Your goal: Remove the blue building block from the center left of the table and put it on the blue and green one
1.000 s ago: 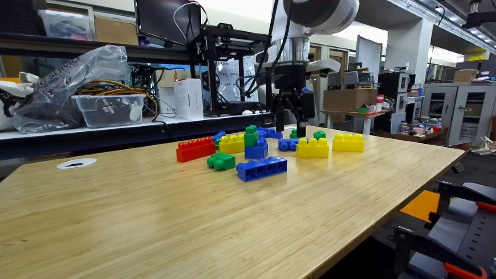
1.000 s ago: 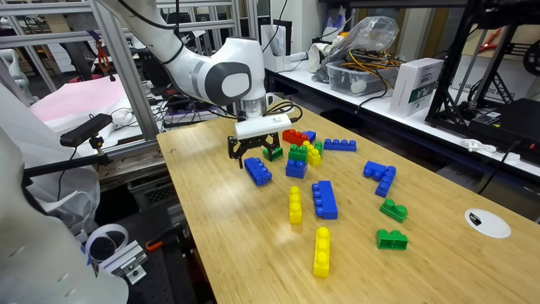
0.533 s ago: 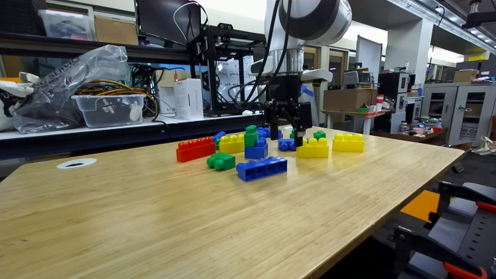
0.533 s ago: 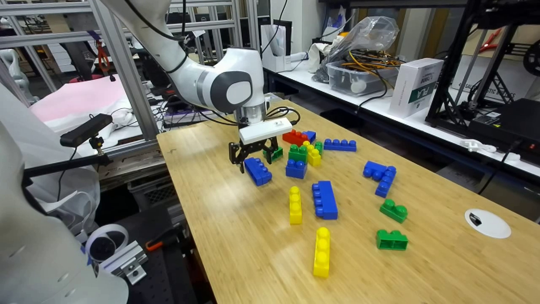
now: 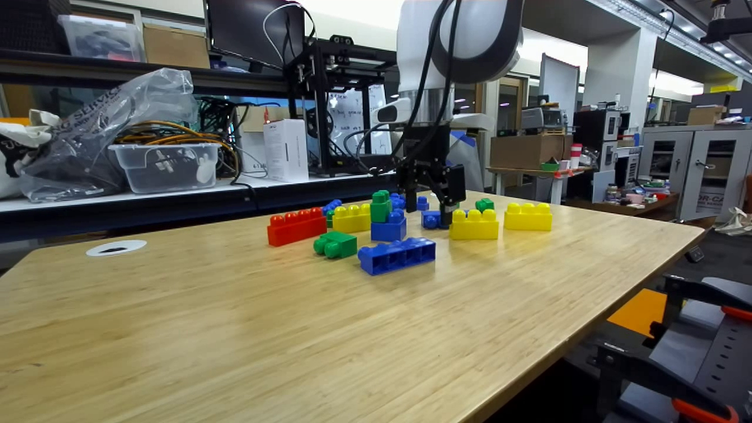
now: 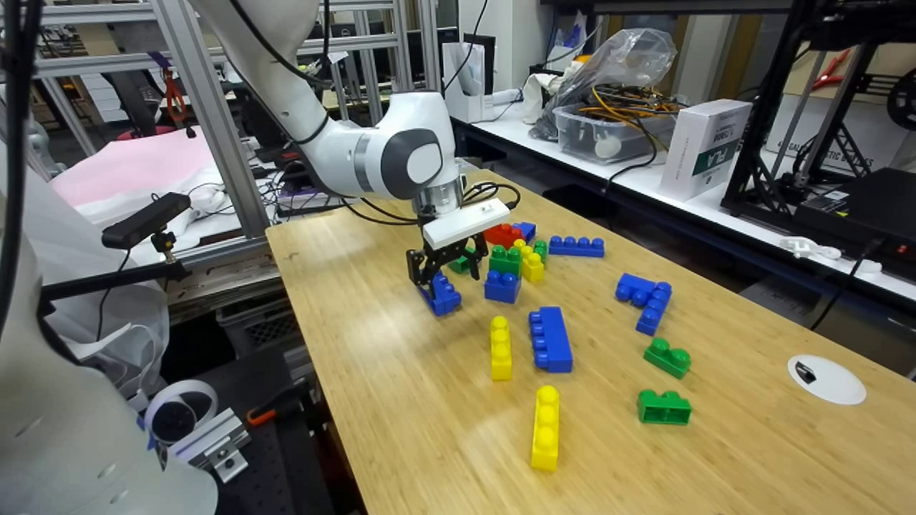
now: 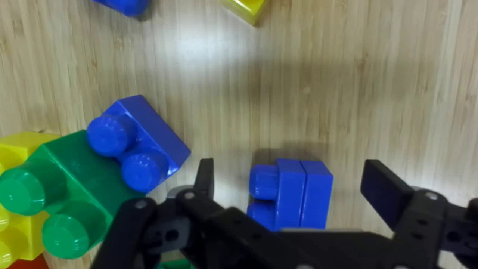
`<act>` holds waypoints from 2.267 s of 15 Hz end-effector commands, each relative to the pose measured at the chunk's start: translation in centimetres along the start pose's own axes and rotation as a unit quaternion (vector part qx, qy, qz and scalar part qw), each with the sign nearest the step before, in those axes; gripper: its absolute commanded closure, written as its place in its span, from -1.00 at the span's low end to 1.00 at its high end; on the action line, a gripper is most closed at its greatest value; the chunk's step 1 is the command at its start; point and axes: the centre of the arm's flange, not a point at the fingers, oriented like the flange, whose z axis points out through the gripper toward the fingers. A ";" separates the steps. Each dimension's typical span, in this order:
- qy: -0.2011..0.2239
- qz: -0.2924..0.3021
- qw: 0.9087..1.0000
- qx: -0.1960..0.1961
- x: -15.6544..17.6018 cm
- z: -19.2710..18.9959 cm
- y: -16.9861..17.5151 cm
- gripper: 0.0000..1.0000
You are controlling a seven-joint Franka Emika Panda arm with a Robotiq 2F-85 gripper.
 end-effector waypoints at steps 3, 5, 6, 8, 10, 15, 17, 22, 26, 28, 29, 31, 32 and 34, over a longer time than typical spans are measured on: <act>0.005 -0.009 1.000 0.006 0.9 1.9 1.2 -1.00; 0.007 -0.013 1.000 0.013 1.3 2.5 1.3 -1.00; 0.010 -0.015 1.000 0.018 1.5 2.7 1.4 -1.00; 0.013 -0.017 1.000 0.022 1.8 3.1 1.4 -1.00; 0.014 -0.018 0.999 0.028 2.0 3.4 1.3 -1.00; 0.015 -0.017 0.999 0.036 2.0 3.9 0.9 -1.00; 0.013 -0.016 0.999 0.036 2.0 4.0 0.9 -1.00; 0.015 -0.017 0.999 0.036 2.0 3.8 0.9 -0.19; 0.014 -0.019 0.999 0.035 2.1 3.7 0.8 0.24; 0.014 -0.018 0.999 0.035 2.1 3.6 0.8 0.24; 0.014 -0.016 0.999 0.034 2.1 3.5 0.8 0.24; 0.010 -0.005 0.999 0.032 2.0 3.1 0.7 0.24; 0.008 -0.001 0.999 0.036 1.9 2.6 0.7 0.24; 0.005 0.015 0.999 0.032 1.7 1.7 0.6 0.24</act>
